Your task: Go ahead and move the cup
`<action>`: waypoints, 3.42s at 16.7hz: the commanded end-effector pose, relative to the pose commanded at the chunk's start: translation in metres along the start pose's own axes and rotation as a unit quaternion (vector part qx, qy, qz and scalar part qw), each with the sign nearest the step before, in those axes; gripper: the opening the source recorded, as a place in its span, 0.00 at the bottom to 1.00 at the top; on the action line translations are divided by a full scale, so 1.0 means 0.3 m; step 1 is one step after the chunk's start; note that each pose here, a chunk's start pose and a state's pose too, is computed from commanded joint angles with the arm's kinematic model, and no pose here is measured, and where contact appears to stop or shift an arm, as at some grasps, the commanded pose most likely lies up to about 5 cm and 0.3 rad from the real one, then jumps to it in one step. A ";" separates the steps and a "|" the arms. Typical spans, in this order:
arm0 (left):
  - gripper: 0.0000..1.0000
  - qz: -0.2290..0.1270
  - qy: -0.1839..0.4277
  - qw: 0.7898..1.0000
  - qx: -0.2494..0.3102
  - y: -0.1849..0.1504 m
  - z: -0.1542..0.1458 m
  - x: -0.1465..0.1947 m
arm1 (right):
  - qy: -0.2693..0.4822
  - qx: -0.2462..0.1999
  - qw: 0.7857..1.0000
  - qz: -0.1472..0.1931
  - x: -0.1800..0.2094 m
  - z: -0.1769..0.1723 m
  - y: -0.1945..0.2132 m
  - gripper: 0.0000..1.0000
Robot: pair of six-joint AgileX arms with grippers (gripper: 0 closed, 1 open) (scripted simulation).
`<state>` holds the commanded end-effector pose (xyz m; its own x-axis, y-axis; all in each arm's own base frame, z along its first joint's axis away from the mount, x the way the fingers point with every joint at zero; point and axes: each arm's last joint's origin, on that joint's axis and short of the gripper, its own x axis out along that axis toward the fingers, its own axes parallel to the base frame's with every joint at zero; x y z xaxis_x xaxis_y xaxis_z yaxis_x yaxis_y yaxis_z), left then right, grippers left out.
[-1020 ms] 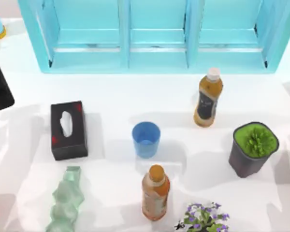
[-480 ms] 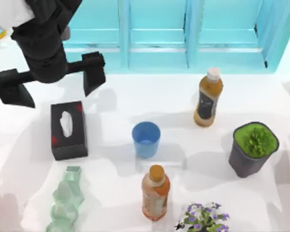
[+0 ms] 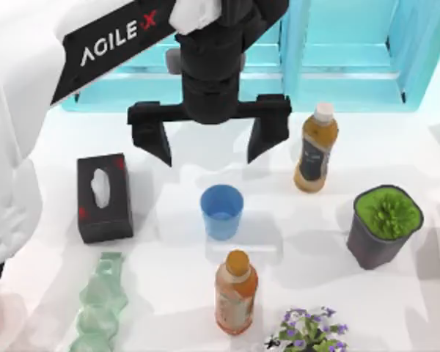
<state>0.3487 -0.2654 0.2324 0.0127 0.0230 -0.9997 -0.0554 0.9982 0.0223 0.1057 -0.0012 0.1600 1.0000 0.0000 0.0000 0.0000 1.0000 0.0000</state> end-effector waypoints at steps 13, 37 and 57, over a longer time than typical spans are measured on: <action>1.00 -0.011 0.006 0.999 0.037 -0.119 -0.045 0.021 | 0.000 0.000 1.000 0.000 0.000 0.000 0.000 1.00; 0.25 -0.011 0.007 0.999 0.038 -0.126 -0.055 0.321 | 0.000 0.000 1.000 0.000 0.000 0.000 0.000 1.00; 0.00 -0.031 0.024 0.994 0.105 0.128 -0.047 0.110 | 0.000 0.000 1.000 0.000 0.000 0.000 0.000 1.00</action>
<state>0.3328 -0.2270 0.2001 -0.0390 -0.0358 -0.9986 0.1529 0.9874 -0.0414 0.1057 -0.0012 0.1600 1.0000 0.0000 0.0000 0.0000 1.0000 0.0000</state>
